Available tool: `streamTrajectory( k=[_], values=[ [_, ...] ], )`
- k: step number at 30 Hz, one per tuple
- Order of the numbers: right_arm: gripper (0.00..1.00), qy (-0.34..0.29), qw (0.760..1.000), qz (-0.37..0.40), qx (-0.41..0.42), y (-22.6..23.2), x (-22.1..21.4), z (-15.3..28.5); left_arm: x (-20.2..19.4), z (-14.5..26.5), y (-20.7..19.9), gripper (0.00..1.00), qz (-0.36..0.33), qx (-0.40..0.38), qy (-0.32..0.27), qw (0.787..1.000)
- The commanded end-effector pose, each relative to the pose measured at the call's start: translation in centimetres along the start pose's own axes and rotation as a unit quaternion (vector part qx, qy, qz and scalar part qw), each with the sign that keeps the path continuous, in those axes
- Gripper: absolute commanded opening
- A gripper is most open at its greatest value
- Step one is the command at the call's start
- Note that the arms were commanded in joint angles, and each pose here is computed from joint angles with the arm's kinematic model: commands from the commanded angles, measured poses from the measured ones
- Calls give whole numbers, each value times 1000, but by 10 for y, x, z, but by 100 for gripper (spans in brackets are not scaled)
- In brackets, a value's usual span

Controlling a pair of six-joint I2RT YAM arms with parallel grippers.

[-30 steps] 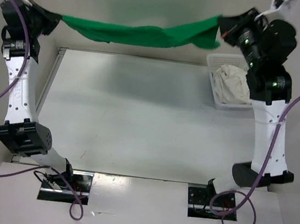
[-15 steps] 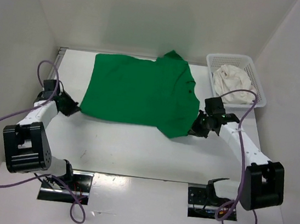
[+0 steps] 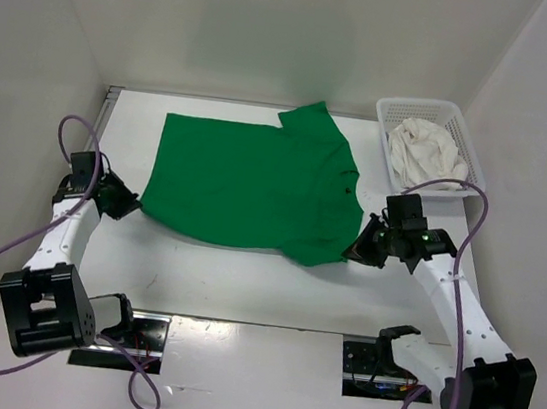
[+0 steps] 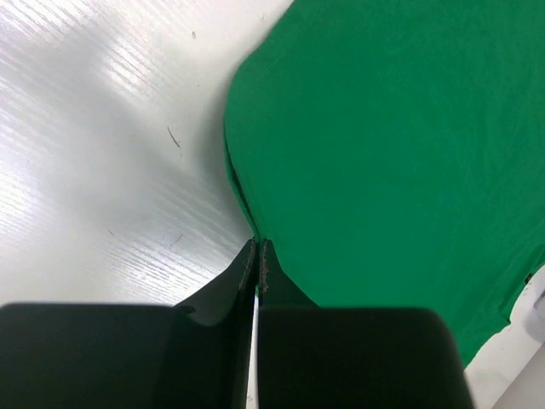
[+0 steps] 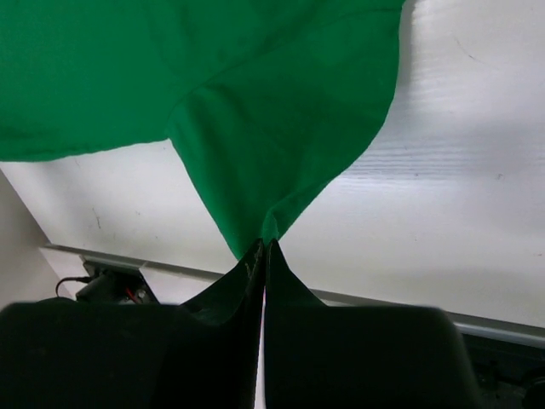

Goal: Fold and stack the t-shirts
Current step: Flatten out the tshirt

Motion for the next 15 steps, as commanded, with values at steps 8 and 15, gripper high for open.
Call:
streamTrajectory(
  k=[8, 15],
  values=[
    [0, -102, 994, 45, 15, 64, 73, -19, 41, -11, -10, 1, 11, -3, -30, 999],
    [0, -140, 988, 66, 27, 111, 120, -45, 69, -34, -17, 1, 19, -7, -39, 999]
  ],
)
Point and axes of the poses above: each gripper's point midway between its finger pads, its own z axis back along the fingers, its own y axis along the line the jaws close on, x = y × z, the point moved 8 cm from there along z, back along the fingers, and after that the axes turned 15 degrees about -z, right-handed, at the moved point
